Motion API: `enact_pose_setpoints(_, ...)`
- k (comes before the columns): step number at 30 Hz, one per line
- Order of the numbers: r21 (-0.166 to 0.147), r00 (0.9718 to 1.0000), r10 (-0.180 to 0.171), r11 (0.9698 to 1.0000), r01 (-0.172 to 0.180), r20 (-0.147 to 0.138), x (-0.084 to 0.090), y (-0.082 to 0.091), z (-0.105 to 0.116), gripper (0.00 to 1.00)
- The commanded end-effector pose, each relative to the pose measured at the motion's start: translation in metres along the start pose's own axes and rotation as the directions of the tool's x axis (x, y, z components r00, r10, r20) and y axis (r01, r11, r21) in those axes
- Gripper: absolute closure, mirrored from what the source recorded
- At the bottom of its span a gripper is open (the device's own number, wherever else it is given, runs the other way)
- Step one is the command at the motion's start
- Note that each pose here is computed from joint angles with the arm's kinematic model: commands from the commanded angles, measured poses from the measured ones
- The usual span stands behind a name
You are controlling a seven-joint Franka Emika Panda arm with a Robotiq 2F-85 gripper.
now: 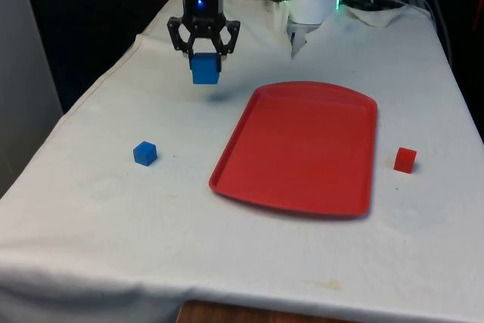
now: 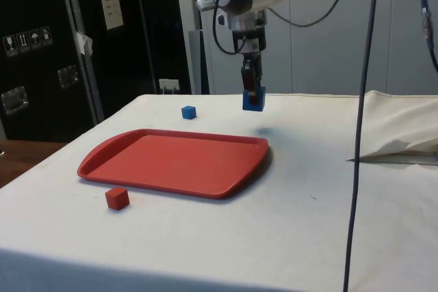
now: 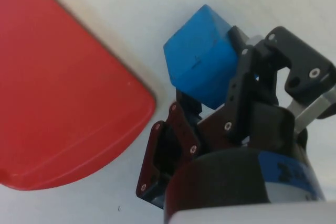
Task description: Pick up the largest block and place it onto the tray.
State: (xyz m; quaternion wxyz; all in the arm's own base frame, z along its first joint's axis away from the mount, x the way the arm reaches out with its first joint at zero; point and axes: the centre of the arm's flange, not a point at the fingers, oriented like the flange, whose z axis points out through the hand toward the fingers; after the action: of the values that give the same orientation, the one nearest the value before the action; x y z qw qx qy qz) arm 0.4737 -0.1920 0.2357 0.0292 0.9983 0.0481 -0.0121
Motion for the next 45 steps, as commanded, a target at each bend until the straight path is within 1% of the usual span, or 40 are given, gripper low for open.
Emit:
enact_pose_setpoints(1, -0.006, 1.0000, 0.001, 1.0000, -0.001, -0.006, 0.004, -0.005, -0.001, 1.00)
enact_pose_setpoints(3, 0.000, 1.0000, -0.001, 1.0000, 0.001, -0.006, 0.005, -0.006, -0.001, 1.00)
enact_pose_setpoints(4, -0.006, 0.9999, 0.001, 1.0000, -0.001, -0.013, 0.009, -0.009, -0.003, 1.00)
enact_pose_setpoints(6, -0.007, 0.9998, -0.001, 1.0000, 0.001, -0.017, 0.013, -0.013, -0.004, 1.00)
enact_pose_setpoints(11, -0.005, 0.9996, -0.004, 1.0000, 0.004, -0.027, 0.025, -0.023, -0.010, 1.00)
enact_pose_setpoints(12, -0.002, 0.9996, -0.006, 1.0000, 0.006, -0.028, 0.024, -0.021, -0.008, 1.00)
enact_pose_setpoints(14, -0.004, 0.9996, -0.004, 1.0000, 0.004, -0.030, 0.030, -0.026, -0.012, 1.00)
enact_pose_setpoints(16, -0.002, 0.9993, -0.006, 1.0000, 0.006, -0.037, 0.036, -0.031, -0.016, 1.00)
enact_pose_setpoints(18, -0.002, 0.9992, -0.006, 1.0000, 0.006, -0.039, 0.038, -0.033, -0.017, 1.00)
enact_pose_setpoints(21, 0.001, 0.9987, -0.009, 1.0000, 0.010, -0.050, 0.048, -0.039, -0.025, 1.00)
enact_pose_setpoints(22, 0.006, 0.9983, -0.010, 0.9999, 0.011, -0.058, 0.047, -0.038, -0.023, 1.00)
enact_pose_setpoints(23, 0.002, 0.9985, -0.010, 1.0000, 0.010, -0.053, 0.050, -0.040, -0.027, 1.00)
enact_pose_setpoints(25, 0.005, 0.9983, -0.010, 0.9999, 0.011, -0.057, 0.054, -0.042, -0.032, 1.00)
enact_pose_setpoints(26, 0.006, 0.9980, -0.012, 0.9999, 0.012, -0.062, 0.059, -0.044, -0.037, 1.00)
enact_pose_setpoints(29, 0.008, 0.9978, -0.014, 0.9999, 0.014, -0.066, 0.065, -0.048, -0.046, 1.00)
enact_pose_setpoints(30, 0.014, 0.9971, -0.016, 0.9998, 0.017, -0.075, 0.065, -0.047, -0.045, 1.00)
enact_pose_setpoints(31, 0.014, 0.9970, -0.017, 0.9997, 0.018, -0.076, 0.067, -0.049, -0.048, 1.00)
enact_pose_setpoints(32, 0.008, 0.9974, -0.016, 0.9998, 0.017, -0.071, 0.071, -0.053, -0.054, 1.00)
enact_pose_setpoints(33, 0.008, 0.9974, -0.016, 0.9998, 0.017, -0.071, 0.071, -0.053, -0.054, 1.00)
enact_pose_setpoints(35, 0.007, 0.9969, -0.020, 0.9998, 0.020, -0.075, 0.077, -0.060, -0.061, 1.00)
enact_pose_setpoints(39, 0.002, 0.9965, -0.023, 0.9997, 0.023, -0.080, 0.085, -0.072, -0.066, 1.00)
enact_pose_setpoints(40, 0.013, 0.9960, -0.025, 0.9996, 0.026, -0.086, 0.083, -0.069, -0.065, 1.00)
enact_pose_setpoints(41, 0.000, 0.9963, -0.025, 0.9997, 0.025, -0.082, 0.087, -0.075, -0.068, 1.00)
enact_pose_setpoints(45, -0.006, 0.9957, -0.027, 0.9996, 0.027, -0.088, 0.097, -0.091, -0.072, 1.00)
